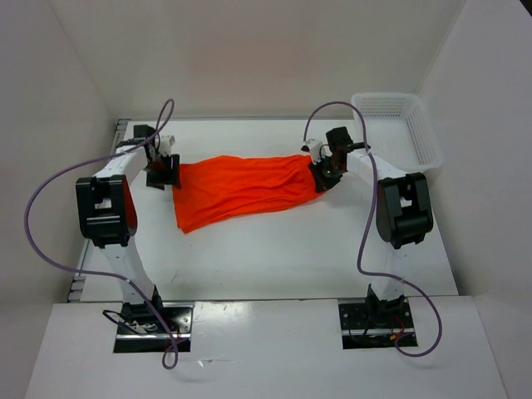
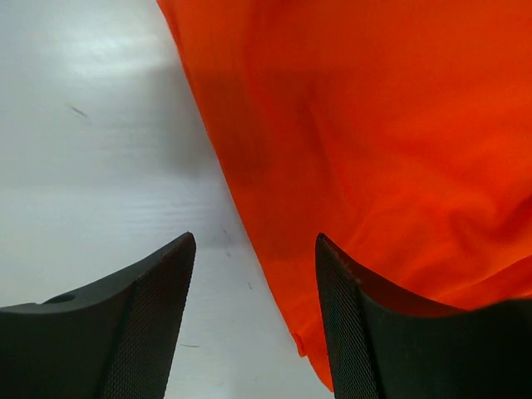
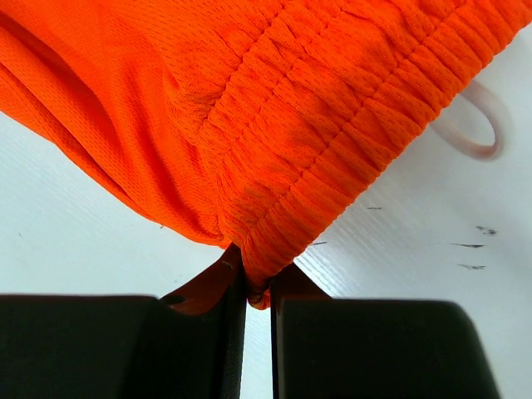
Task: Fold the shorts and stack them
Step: Fold the shorts
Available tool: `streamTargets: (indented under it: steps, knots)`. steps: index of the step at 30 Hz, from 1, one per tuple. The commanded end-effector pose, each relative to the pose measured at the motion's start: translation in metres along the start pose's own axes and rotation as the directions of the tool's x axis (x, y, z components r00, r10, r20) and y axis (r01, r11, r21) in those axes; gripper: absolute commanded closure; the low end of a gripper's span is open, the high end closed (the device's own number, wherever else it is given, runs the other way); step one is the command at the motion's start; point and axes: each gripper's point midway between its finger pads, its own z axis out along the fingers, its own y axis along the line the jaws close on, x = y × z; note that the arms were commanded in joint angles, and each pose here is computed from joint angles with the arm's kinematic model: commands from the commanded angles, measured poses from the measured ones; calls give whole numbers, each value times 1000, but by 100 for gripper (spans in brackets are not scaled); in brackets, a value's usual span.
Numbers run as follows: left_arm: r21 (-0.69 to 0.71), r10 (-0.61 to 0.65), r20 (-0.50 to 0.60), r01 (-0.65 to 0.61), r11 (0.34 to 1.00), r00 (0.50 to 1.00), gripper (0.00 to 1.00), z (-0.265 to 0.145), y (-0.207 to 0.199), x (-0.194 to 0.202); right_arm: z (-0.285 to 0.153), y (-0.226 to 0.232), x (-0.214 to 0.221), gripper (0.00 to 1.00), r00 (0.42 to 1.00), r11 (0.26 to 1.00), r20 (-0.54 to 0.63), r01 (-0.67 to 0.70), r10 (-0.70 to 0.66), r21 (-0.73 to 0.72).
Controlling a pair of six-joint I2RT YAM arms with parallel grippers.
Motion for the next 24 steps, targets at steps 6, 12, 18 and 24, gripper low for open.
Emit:
streamTargets:
  steps: [6, 12, 18, 24]
  knots:
    - [155, 6, -223, 30, 987, 975, 28, 47, -36, 66, -43, -33, -42, 100, 986, 977, 45, 155, -163, 146]
    - [227, 61, -257, -1, 974, 965, 26, 76, -65, 63, -70, -48, -36, 100, 967, 935, -28, 252, -253, 250]
    - [312, 181, -217, -107, 944, 959, 41, 99, -123, 40, -109, -54, -49, 100, 963, 906, -21, 260, -269, 335]
    - [372, 304, -175, -223, 901, 936, 51, 120, -188, 30, -137, -49, -71, 100, 966, 908, 47, 220, -253, 356]
